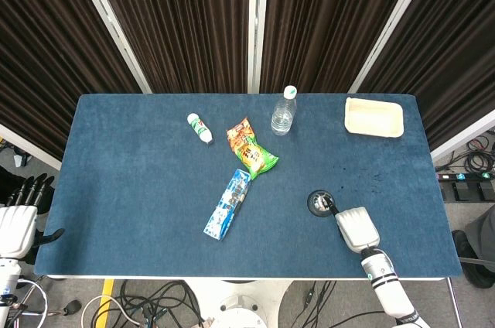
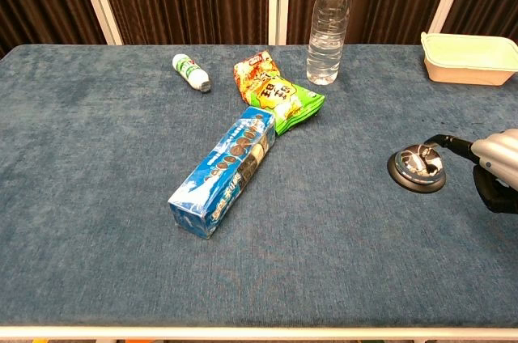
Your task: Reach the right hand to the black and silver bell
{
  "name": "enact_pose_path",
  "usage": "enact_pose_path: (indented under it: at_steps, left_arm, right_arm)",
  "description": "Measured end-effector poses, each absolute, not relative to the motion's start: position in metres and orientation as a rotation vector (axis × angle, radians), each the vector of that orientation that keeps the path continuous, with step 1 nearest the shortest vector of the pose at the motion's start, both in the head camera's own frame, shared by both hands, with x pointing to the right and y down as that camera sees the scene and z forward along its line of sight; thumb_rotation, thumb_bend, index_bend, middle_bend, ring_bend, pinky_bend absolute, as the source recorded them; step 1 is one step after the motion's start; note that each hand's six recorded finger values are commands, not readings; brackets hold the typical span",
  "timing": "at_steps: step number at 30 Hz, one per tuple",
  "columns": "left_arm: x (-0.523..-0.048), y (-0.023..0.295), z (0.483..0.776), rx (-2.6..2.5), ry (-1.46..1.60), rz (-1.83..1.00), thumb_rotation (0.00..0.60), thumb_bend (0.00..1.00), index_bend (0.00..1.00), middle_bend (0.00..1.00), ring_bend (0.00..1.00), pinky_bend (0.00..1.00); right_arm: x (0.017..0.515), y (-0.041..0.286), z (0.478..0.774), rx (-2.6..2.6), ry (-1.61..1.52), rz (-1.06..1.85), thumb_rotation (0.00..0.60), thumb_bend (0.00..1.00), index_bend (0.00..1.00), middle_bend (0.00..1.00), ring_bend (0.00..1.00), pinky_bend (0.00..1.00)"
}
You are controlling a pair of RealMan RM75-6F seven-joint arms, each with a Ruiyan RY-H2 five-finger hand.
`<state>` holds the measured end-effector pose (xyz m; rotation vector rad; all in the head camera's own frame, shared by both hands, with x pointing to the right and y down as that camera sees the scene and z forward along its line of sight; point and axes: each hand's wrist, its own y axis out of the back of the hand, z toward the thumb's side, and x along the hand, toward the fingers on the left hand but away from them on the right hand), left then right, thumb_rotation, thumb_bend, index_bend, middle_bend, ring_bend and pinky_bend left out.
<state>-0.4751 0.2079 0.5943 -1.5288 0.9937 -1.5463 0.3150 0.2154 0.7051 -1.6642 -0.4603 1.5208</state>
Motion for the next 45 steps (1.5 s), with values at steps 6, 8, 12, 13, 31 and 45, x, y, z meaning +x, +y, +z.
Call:
enact_pose_path:
  at_steps: [6,8,12,13,31,45]
  left_arm:
    - [-0.476,0.209,0.595,-1.53,0.994,-1.549,0.6,0.0,0.06,0.03,0.0,0.17]
    - [-0.475,0.208,0.594,-1.528,0.991,-1.547,0.6,0.0,0.06,0.03,0.0,0.17]
    - [-0.474,0.208,0.592,-1.527,0.992,-1.54,0.6,0.0,0.06,0.03,0.0,0.17]
    - [-0.474,0.207,0.592,-1.527,0.992,-1.538,0.6,0.0,0.06,0.03,0.0,0.17]
    - [-0.472,0.206,0.592,-1.527,0.986,-1.538,0.6,0.0,0.06,0.03,0.0,0.17]
    - [-0.466,0.203,0.589,-1.526,0.984,-1.518,0.6,0.0,0.06,0.03,0.0,0.17]
  right_arm:
    - [0.318,0.221,0.714,-1.686,-0.428,1.561,0.6,1.0,0.09,0.95,0.94,0.86]
    - [0.318,0.222,0.715,-1.689,-0.423,1.561,0.6,1.0,0.09,0.95,0.94,0.86]
    - [0.317,0.219,0.71,-1.689,-0.449,1.55,0.6,1.0,0.09,0.95,0.94,0.86]
    - [0.317,0.217,0.708,-1.685,-0.459,1.544,0.6,1.0,0.09,0.95,0.94,0.86]
    - [0.318,0.22,0.709,-1.684,-0.427,1.551,0.6,1.0,0.09,0.95,0.94,0.86]
    - [0.319,0.192,0.662,-1.622,-0.66,1.421,0.6,1.0,0.09,0.95,0.94,0.86]
